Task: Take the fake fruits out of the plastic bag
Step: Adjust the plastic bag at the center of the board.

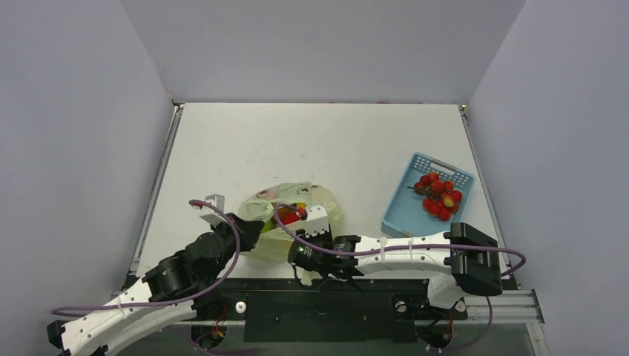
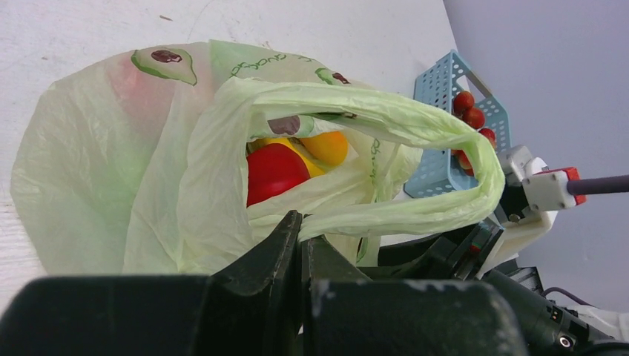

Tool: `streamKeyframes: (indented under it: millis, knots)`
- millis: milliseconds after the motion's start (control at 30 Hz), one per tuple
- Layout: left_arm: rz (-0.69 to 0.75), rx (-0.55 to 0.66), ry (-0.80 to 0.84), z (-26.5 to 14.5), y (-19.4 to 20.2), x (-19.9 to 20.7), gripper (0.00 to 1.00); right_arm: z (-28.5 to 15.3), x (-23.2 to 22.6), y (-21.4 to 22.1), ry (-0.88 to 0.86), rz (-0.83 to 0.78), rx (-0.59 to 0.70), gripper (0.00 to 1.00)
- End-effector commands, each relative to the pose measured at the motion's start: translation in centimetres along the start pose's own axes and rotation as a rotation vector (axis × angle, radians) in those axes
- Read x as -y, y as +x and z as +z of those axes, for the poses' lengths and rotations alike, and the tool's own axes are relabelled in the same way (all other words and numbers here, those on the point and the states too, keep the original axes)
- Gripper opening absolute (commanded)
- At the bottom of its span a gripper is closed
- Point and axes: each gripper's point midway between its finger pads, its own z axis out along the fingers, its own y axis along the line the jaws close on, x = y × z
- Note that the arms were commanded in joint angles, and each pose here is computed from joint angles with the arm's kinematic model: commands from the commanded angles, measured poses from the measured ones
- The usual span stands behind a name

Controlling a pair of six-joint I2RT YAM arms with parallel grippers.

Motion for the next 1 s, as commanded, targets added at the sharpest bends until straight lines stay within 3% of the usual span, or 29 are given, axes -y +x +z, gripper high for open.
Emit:
streamKeyframes:
  millis: [0,33,100,267,367,467,500,633,733,833,967]
  knots:
    - [-0.042,0.033,0.032,0.3,-2.4,3.1,0.0,-0.1,-0.5,-2.9,-0.025,-0.007,0.055,0.22]
    - [-0.024,0.021,0.014,0.7,-2.2,3.1,0.0,-0.3,-0.6,-3.8,-0.041,-0.025,0.072,0.09]
    - [0.004,0.03,-0.004,1.0,-3.1,3.3,0.0,-0.6,-0.6,-6.1,-0.084,-0.03,0.102,0.0]
    - [0.081,0.062,0.015,2.9,-8.5,4.7,0.0,-1.6,-0.7,-13.3,-0.311,0.03,0.126,0.0]
    - [-0.015,-0.056,0.071,6.4,-11.1,3.1,0.0,-2.5,-1.5,-17.6,-0.501,0.069,0.117,0.0]
    - [-0.159,-0.063,0.187,7.1,-15.1,1.7,0.0,-2.5,0.4,-22.6,-0.567,0.145,0.146,0.0]
    - [-0.188,-0.009,0.145,6.7,-16.9,-0.3,0.0,-2.1,1.3,-23.4,-0.591,0.17,0.133,0.0]
    - [-0.244,0.06,0.167,5.4,-18.3,-0.6,0.0,-3.1,3.1,-26.3,-0.701,0.257,0.124,0.0]
    - [-0.265,0.15,0.169,3.2,-18.6,-0.4,0.0,-4.2,4.5,-25.9,-0.728,0.277,0.124,0.0]
    - [-0.257,0.159,0.031,2.2,-15.9,-3.1,0.0,-3.4,6.6,-23.7,-0.686,0.301,0.098,0.0]
    - [-0.246,0.16,-0.145,0.5,-11.9,-6.7,0.0,0.5,10.2,-15.9,-0.515,0.323,-0.027,0.0]
